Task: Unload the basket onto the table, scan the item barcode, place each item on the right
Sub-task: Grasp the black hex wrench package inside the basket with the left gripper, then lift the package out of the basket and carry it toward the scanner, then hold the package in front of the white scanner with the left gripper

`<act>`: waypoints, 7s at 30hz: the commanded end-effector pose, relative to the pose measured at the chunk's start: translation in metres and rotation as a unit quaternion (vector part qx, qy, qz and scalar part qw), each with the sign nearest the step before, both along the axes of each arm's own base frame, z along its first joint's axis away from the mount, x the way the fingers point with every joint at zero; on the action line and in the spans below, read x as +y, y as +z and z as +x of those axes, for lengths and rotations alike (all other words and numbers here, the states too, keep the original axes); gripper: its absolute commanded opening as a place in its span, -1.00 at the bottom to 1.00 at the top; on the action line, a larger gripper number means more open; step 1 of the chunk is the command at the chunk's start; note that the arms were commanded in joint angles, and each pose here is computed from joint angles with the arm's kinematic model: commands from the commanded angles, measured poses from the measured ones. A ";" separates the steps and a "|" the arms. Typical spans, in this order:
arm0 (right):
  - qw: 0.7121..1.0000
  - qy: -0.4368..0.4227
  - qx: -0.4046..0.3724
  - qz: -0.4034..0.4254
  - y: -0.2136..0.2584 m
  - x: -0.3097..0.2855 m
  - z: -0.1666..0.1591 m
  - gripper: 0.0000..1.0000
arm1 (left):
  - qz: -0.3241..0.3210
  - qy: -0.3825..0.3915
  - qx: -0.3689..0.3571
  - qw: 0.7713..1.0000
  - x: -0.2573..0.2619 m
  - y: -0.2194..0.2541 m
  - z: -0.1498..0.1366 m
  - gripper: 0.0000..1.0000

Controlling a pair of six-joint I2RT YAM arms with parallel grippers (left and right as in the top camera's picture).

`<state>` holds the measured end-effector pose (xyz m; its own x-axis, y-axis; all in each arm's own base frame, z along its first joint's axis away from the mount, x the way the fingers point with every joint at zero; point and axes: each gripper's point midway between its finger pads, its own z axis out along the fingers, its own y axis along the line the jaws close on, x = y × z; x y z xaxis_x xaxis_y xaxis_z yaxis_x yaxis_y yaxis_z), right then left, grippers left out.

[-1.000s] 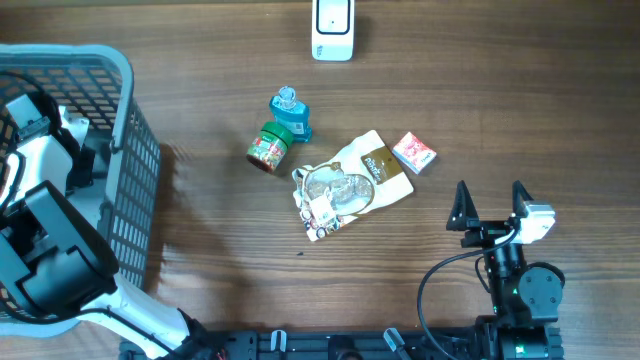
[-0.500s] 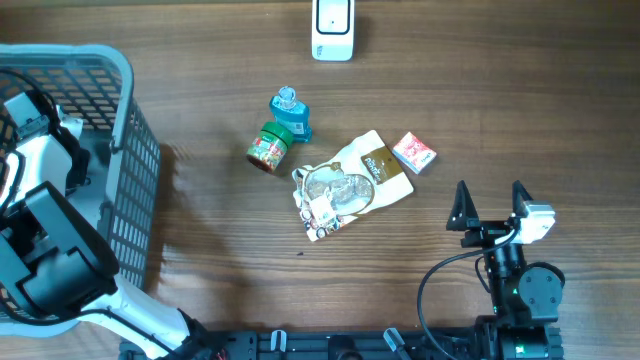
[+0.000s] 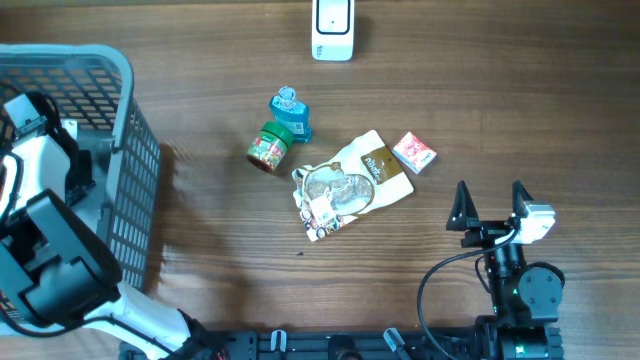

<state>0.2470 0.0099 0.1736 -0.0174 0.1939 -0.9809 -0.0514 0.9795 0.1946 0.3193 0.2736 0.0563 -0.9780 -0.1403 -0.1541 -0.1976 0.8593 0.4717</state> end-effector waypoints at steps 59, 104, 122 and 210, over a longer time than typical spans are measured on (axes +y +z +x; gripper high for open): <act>1.000 0.007 -0.004 -0.006 0.001 0.003 0.000 1.00 | -0.598 -0.477 -0.406 0.499 -0.369 0.376 -0.083 -0.91; 1.000 0.007 -0.004 -0.006 0.001 0.003 0.000 1.00 | -0.501 -0.394 -0.516 0.572 -0.434 0.375 0.047 -0.92; 1.000 0.007 -0.004 -0.006 0.001 0.003 0.000 1.00 | -0.415 -0.308 -0.549 0.656 -0.488 0.309 0.170 -0.92; 1.000 0.007 -0.004 -0.006 0.001 0.003 0.000 1.00 | -0.002 -0.545 -0.262 0.796 -0.499 0.072 0.298 -0.92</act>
<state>0.2470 0.0099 0.1736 -0.0174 0.1939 -0.9809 -0.0514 0.9795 0.1946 0.6098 -0.2303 0.1343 -0.3189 0.7388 -0.5937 0.5057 0.6624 0.5527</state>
